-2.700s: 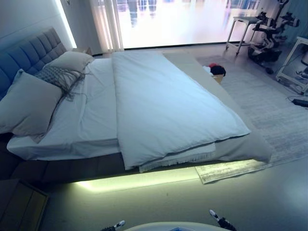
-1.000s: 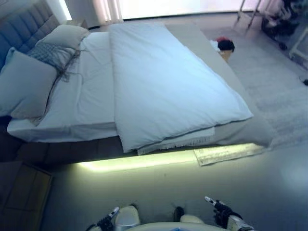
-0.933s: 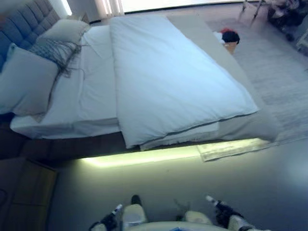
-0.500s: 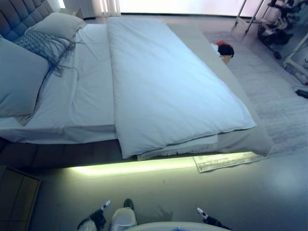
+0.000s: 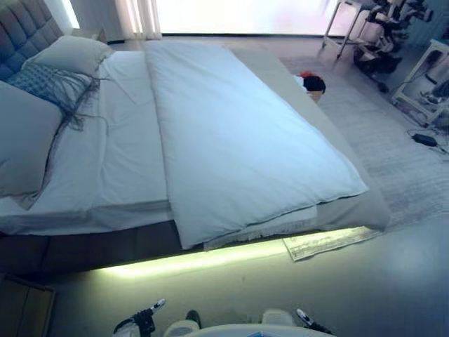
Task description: Make the bed neatly
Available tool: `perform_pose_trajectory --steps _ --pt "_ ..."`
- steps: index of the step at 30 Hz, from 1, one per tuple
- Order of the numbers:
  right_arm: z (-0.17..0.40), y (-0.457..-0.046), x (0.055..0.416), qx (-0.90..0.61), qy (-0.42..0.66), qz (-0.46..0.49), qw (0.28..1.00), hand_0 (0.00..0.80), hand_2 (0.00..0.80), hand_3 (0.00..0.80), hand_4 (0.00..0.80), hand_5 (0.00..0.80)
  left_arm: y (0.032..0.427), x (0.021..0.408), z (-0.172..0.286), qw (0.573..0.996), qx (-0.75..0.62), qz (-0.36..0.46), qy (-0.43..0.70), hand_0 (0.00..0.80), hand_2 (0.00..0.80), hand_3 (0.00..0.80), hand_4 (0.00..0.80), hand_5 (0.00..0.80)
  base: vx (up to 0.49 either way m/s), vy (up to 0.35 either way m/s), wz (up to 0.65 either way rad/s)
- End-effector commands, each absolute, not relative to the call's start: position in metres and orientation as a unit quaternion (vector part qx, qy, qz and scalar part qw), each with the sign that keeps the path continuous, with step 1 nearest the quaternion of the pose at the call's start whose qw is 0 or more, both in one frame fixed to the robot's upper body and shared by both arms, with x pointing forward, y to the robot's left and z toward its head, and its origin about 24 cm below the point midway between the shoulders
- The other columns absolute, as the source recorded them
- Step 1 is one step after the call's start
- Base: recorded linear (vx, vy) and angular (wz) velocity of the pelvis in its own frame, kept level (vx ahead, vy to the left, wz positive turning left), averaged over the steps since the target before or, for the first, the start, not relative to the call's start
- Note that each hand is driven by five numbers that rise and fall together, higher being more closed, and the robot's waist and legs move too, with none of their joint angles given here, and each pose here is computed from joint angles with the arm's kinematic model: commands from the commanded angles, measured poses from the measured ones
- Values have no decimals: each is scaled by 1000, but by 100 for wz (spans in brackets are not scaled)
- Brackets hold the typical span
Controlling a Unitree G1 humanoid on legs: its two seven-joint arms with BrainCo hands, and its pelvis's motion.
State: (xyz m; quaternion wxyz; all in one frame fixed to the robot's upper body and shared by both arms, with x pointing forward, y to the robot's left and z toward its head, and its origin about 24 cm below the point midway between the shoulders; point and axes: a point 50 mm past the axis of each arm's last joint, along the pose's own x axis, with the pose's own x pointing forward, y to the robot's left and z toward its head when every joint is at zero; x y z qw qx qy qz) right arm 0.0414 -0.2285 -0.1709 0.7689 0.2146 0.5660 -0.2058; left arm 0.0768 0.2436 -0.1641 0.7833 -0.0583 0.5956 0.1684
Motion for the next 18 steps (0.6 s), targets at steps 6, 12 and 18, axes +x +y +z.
perform_pose_trajectory --steps 6,12,18 --pt "-162 -235 91 187 518 -191 813 0 0 0 0 0 234 85 -165 797 -53 150 583 0 0 0 0 0 198 -151 45" --pt "-160 -233 99 178 500 -176 829 0 0 0 0 0 227 68 -169 786 -53 131 602 0 0 0 0 0 200 -100 26" --pt "-156 -232 112 173 486 -163 841 0 0 0 0 0 221 66 -171 782 -50 117 610 0 0 0 0 0 163 -48 5"
